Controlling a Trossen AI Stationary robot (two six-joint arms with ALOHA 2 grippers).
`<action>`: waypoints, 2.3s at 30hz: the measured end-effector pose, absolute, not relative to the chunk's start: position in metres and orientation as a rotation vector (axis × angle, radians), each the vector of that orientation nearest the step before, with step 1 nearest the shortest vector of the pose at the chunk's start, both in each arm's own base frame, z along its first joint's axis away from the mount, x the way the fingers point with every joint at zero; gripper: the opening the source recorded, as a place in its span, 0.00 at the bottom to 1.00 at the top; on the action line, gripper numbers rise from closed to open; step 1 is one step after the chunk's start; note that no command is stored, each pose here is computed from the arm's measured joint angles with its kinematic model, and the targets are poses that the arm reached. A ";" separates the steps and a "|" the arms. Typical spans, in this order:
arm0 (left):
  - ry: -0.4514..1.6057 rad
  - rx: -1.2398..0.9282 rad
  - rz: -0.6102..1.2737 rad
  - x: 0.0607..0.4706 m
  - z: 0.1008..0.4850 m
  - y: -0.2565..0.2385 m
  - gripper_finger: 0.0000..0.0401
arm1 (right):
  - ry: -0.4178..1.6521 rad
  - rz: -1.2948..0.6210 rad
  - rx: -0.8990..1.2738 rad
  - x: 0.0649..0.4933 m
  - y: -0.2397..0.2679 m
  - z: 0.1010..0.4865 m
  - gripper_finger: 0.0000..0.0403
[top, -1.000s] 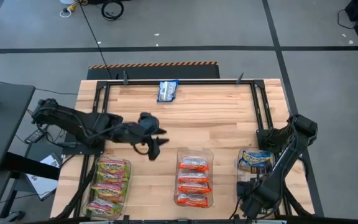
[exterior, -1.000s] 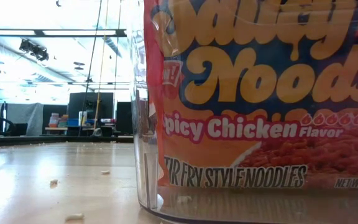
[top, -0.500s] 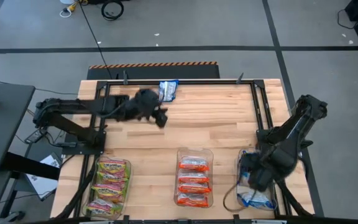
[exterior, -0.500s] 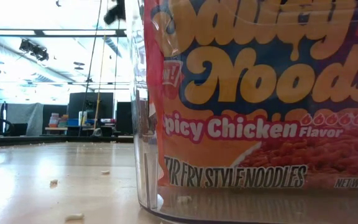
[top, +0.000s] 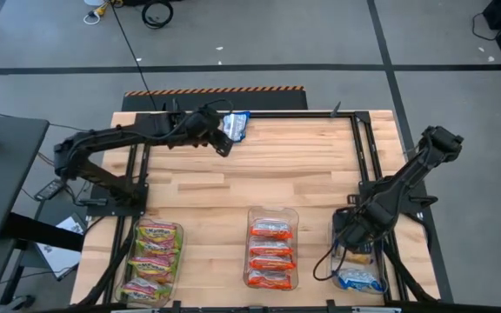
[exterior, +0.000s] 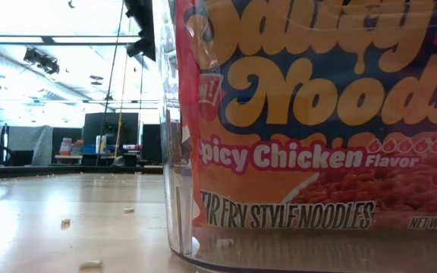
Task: Sort Maruchan noodles
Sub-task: Put the blue noodle pack into the right transparent bin
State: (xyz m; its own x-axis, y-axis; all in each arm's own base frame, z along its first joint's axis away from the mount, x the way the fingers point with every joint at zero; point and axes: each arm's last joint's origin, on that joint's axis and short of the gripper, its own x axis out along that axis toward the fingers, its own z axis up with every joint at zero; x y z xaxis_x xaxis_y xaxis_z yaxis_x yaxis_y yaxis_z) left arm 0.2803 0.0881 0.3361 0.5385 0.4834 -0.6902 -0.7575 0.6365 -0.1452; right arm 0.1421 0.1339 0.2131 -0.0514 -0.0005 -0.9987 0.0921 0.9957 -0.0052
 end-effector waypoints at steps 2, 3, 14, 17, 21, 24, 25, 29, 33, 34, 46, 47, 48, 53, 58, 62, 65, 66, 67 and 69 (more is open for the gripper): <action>0.655 -0.466 0.772 0.283 0.334 0.090 0.47 | 1.609 -0.042 0.010 0.141 0.132 0.205 0.44; 0.651 -0.469 0.773 0.284 0.334 0.090 0.47 | 1.611 -0.019 -0.015 0.140 0.131 0.201 0.44; 0.660 -0.467 0.773 0.287 0.331 0.089 0.47 | 1.625 0.111 -0.002 0.141 0.137 0.193 0.27; 0.661 -0.457 0.771 0.287 0.331 0.090 0.47 | 1.620 0.143 0.031 0.143 0.140 0.199 0.13; 0.682 -0.442 0.766 0.286 0.330 0.089 0.47 | 1.625 0.152 0.036 0.147 0.142 0.218 0.03; 0.688 -0.439 0.762 0.286 0.330 0.087 0.47 | 1.653 0.079 -0.015 0.146 0.138 0.239 0.02; 0.688 -0.439 0.761 0.286 0.330 0.087 0.47 | 1.665 0.045 -0.041 0.145 0.135 0.245 0.01; 0.684 -0.412 0.750 0.287 0.331 0.089 0.47 | 1.679 -0.125 -0.108 0.139 0.126 0.258 0.01; 0.689 -0.391 0.746 0.286 0.331 0.091 0.47 | 1.658 -0.080 -0.059 0.142 0.131 0.256 0.02; 0.693 -0.387 0.746 0.286 0.331 0.091 0.47 | 1.638 -0.056 -0.040 0.144 0.134 0.255 0.03; 0.790 -0.378 0.728 0.280 0.325 0.089 0.47 | 1.628 -0.092 0.253 0.150 0.145 0.271 0.27; 0.799 -0.377 0.729 0.280 0.325 0.089 0.47 | 1.621 -0.109 0.349 0.152 0.149 0.273 0.27; 0.807 -0.377 0.730 0.279 0.324 0.089 0.47 | 1.619 -0.141 0.469 0.155 0.153 0.274 0.28; 0.828 -0.382 0.723 0.279 0.323 0.085 0.47 | 1.588 -0.455 1.019 0.167 0.169 0.262 0.28; 0.826 -0.387 0.711 0.280 0.323 0.079 0.47 | 1.540 -0.642 1.218 0.173 0.181 0.228 0.30; 0.852 -0.365 0.697 0.279 0.322 0.077 0.47 | 1.567 -0.711 1.250 0.164 0.192 0.208 0.35; 0.875 -0.359 0.697 0.278 0.321 0.076 0.47 | 1.578 -0.781 1.236 0.149 0.195 0.196 0.37; 0.879 -0.358 0.699 0.277 0.321 0.076 0.47 | 1.565 -0.810 1.239 0.145 0.196 0.192 0.38; 0.879 -0.358 0.698 0.277 0.321 0.076 0.47 | 1.547 -0.838 1.252 0.141 0.196 0.189 0.38; 0.876 -0.358 0.698 0.278 0.321 0.076 0.47 | 1.523 -0.884 1.275 0.135 0.195 0.180 0.39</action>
State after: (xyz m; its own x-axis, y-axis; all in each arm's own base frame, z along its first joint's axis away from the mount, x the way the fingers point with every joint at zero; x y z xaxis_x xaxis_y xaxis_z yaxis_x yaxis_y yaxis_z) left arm 0.2775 0.0759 0.3210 0.4418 0.4080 -0.7990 -0.6871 0.7265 -0.0089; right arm 0.1346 0.1948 0.1802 -0.0281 0.3092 -0.9506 0.9788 0.2016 0.0366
